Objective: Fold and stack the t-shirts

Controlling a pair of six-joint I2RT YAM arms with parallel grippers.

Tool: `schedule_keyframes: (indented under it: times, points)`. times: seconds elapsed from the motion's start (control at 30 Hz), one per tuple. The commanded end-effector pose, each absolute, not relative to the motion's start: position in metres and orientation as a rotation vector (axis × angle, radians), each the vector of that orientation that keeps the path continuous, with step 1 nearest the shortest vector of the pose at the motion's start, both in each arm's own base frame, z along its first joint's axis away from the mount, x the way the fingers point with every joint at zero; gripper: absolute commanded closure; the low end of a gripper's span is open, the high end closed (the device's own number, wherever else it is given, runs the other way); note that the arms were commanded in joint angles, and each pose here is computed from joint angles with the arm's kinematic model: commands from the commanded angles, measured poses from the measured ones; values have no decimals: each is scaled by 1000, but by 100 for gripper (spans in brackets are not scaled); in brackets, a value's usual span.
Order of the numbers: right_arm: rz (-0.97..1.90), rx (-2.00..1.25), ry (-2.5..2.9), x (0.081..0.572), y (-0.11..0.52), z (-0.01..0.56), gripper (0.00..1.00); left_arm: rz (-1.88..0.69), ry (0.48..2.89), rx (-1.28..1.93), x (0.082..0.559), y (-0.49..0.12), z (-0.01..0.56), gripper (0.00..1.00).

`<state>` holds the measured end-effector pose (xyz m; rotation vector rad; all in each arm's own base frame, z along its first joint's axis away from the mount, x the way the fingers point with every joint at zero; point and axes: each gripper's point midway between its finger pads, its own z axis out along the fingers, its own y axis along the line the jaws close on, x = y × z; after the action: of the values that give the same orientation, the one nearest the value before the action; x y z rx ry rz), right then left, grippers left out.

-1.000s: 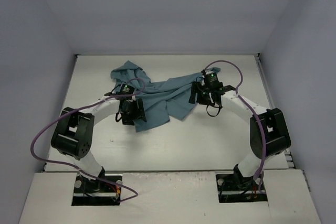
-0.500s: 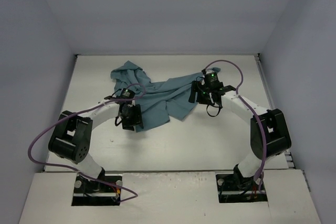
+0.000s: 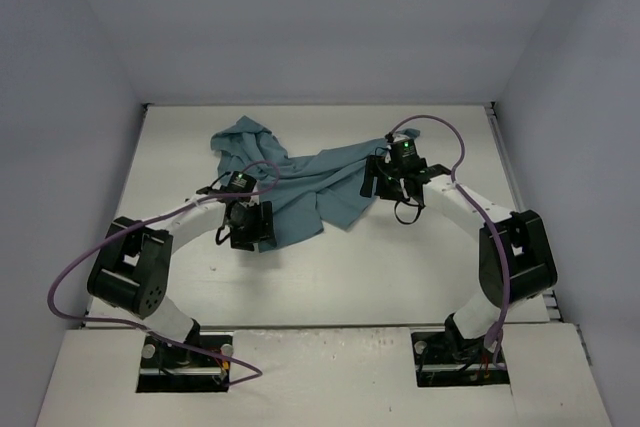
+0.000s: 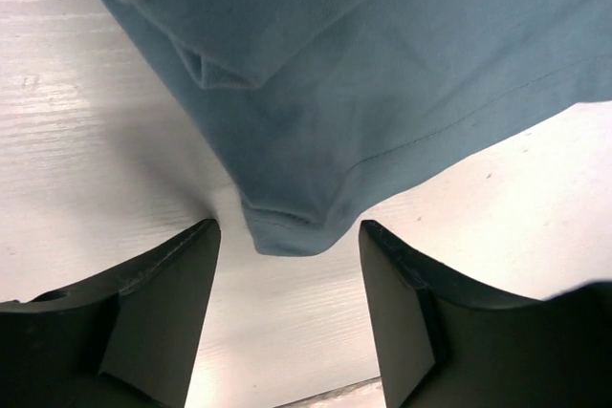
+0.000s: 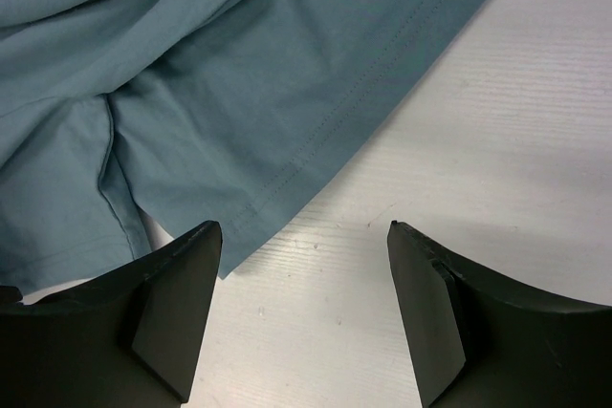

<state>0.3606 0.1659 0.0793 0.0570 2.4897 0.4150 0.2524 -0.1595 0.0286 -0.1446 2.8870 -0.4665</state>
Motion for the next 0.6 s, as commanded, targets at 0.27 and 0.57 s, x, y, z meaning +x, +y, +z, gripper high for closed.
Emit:
schedule_keyframes:
  times: [0.27,0.57]
  points:
    - [440,51,2396,371,169,104,32,-243,3001,-131,237,-130,-5,55]
    - [396,66,2384,376,162,104,33,-234,3028,-150,237,-139,-18,78]
